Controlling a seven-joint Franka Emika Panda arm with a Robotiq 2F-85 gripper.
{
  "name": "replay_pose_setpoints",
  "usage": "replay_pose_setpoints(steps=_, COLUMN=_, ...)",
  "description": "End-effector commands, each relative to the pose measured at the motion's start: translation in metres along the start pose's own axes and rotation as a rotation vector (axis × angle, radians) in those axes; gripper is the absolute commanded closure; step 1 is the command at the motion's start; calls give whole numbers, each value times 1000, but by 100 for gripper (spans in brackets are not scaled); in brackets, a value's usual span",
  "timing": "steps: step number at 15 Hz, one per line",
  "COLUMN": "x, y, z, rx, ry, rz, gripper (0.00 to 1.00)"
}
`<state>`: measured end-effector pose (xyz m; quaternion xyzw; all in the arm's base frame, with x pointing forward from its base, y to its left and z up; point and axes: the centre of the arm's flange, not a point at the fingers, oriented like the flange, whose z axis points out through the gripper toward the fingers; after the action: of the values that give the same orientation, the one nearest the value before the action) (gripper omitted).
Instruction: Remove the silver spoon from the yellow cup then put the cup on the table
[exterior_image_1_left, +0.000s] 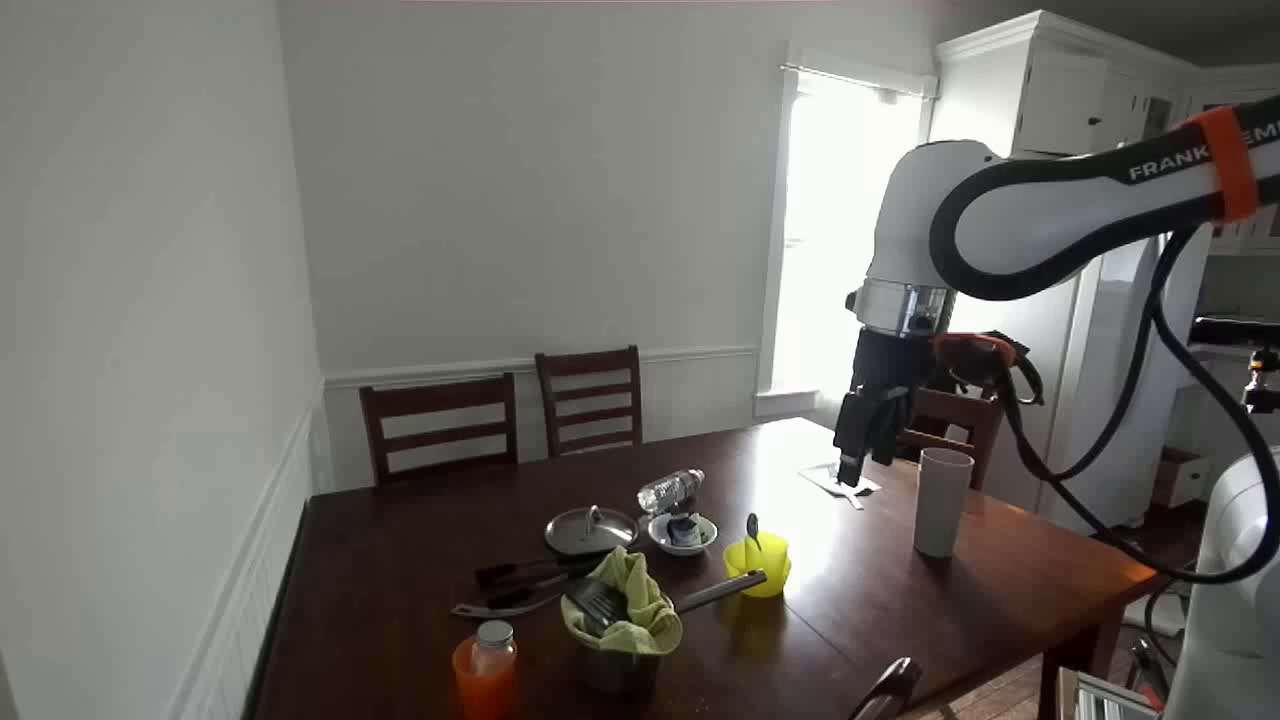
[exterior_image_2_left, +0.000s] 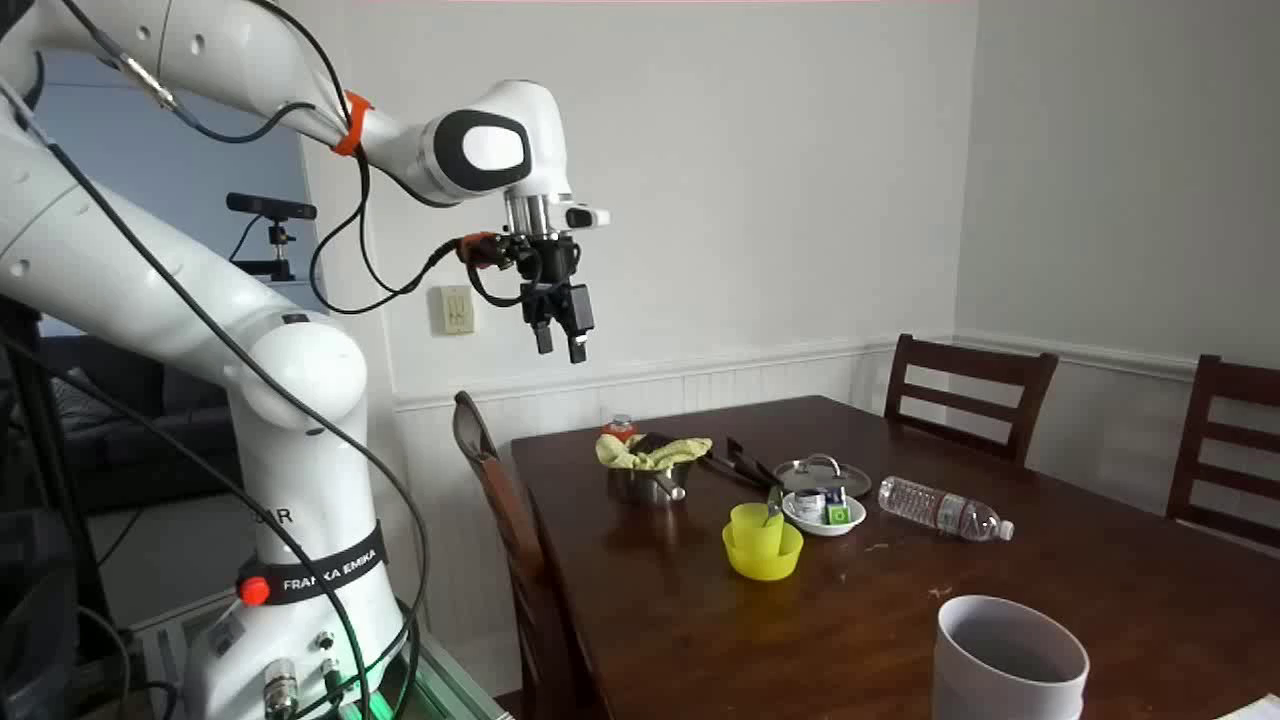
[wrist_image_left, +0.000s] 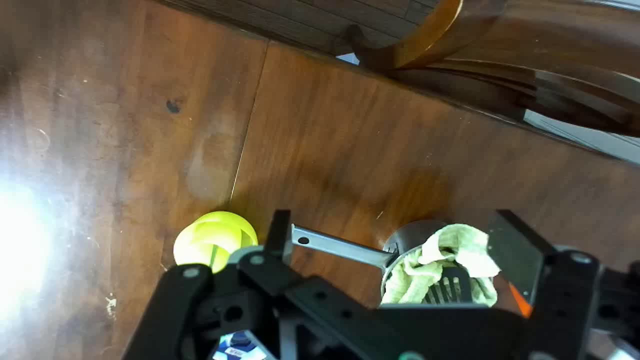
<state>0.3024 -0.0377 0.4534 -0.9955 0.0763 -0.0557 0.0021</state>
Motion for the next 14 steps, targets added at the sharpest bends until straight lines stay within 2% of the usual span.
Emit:
replay_pose_setpoints(steps=1, x=0, y=0, z=0, rx=0, ry=0, rz=0, gripper=0)
replay_pose_setpoints(steps=4, x=0, y=0, z=0, rx=0, ry=-1, rz=0, gripper=0)
replay_pose_setpoints(steps=6, x=28, y=20, z=-8, rx=3, ry=1, rz=167, gripper=0)
replay_pose_setpoints(steps=10, x=79, y=72, z=-19, rx=20, ry=13, rz=373, gripper=0)
replay_pose_setpoints(steps=14, x=133, y=121, z=-10, rx=4, ry=14, rz=588, gripper=0)
